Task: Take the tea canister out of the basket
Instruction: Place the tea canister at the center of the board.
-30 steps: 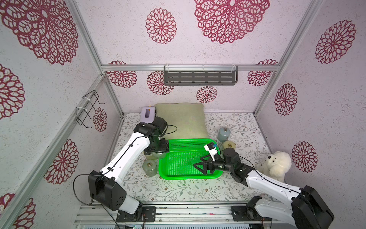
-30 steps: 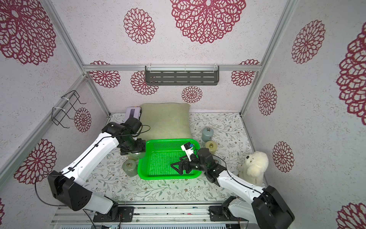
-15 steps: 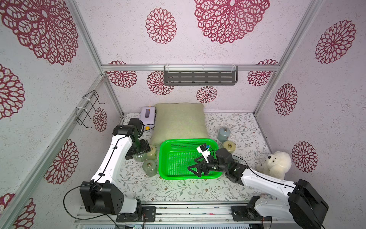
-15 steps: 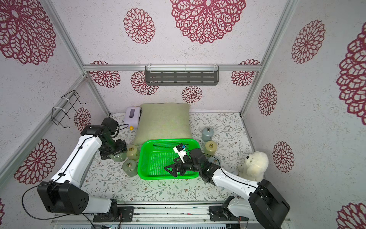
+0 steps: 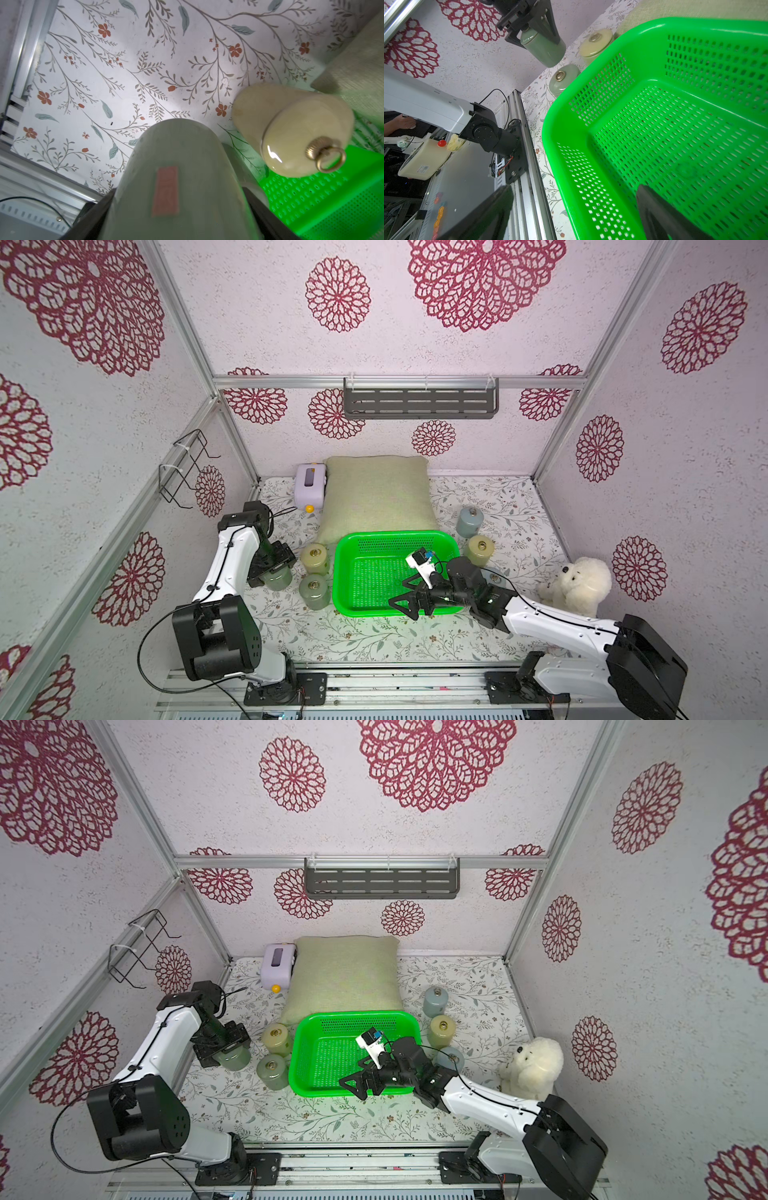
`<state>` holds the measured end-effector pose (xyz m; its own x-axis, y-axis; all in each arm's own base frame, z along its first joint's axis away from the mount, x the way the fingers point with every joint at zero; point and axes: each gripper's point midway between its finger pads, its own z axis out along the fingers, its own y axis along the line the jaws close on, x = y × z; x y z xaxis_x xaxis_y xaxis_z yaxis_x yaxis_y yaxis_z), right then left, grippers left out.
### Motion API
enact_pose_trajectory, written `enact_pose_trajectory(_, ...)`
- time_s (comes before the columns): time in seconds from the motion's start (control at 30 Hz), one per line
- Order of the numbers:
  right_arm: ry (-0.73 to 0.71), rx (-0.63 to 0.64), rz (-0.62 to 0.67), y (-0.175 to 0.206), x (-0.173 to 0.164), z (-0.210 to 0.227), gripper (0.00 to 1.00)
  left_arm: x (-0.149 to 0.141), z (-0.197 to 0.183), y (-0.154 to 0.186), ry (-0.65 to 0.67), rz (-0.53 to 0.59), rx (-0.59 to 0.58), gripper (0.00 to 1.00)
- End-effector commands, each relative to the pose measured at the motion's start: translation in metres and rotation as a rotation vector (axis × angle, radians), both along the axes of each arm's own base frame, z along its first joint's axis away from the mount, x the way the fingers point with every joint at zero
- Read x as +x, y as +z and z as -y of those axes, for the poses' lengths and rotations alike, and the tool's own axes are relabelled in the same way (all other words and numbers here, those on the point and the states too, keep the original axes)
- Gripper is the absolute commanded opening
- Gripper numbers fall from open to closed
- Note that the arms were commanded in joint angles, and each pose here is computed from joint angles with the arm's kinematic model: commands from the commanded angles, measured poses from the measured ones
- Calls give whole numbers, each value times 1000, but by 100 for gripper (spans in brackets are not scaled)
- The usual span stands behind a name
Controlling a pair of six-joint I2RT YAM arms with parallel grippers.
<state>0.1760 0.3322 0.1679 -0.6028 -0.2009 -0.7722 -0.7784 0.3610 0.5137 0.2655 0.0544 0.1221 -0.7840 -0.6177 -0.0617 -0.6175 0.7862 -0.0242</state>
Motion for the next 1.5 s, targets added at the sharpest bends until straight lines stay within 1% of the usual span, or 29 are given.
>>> enact_pose_trajectory(0.0,6,42,58,20,4,-9,99,17,-3,-6,10,60,-26,75)
enact_pose_trajectory(0.3,11,41,45,16,4,-11,99,29,-13,-35,77,34,-61,76)
enact_pose_trajectory(0.6,13,36,37,13,4,-13,99,38,-22,-66,115,-11,-78,76)
enact_pose_trajectory(0.77,16,37,34,12,4,-14,99,38,-23,-80,124,-40,-89,76)
enact_pose_trajectory(0.97,16,29,26,9,5,-15,99,36,-24,-85,125,-54,-91,78)
enact_pose_trajectory(1.03,18,32,23,9,5,-15,99,35,-24,-85,127,-59,-91,83)
enact_pose_trajectory(1.1,19,33,21,8,5,-16,99,34,-24,-86,127,-60,-91,85)
enact_pose_trajectory(1.13,18,31,21,7,5,-16,99,34,-23,-86,127,-60,-94,88)
enact_pose_trajectory(1.2,14,28,20,6,6,-16,99,34,-21,-85,126,-56,-101,97)
enact_pose_trajectory(1.27,13,29,19,6,6,-16,99,35,-21,-82,123,-44,-101,100)
enact_pose_trajectory(1.3,12,29,20,6,6,-16,99,35,-23,-80,122,-41,-88,97)
enact_pose_trajectory(1.47,7,25,19,5,7,-16,99,35,-25,-71,124,-22,-70,97)
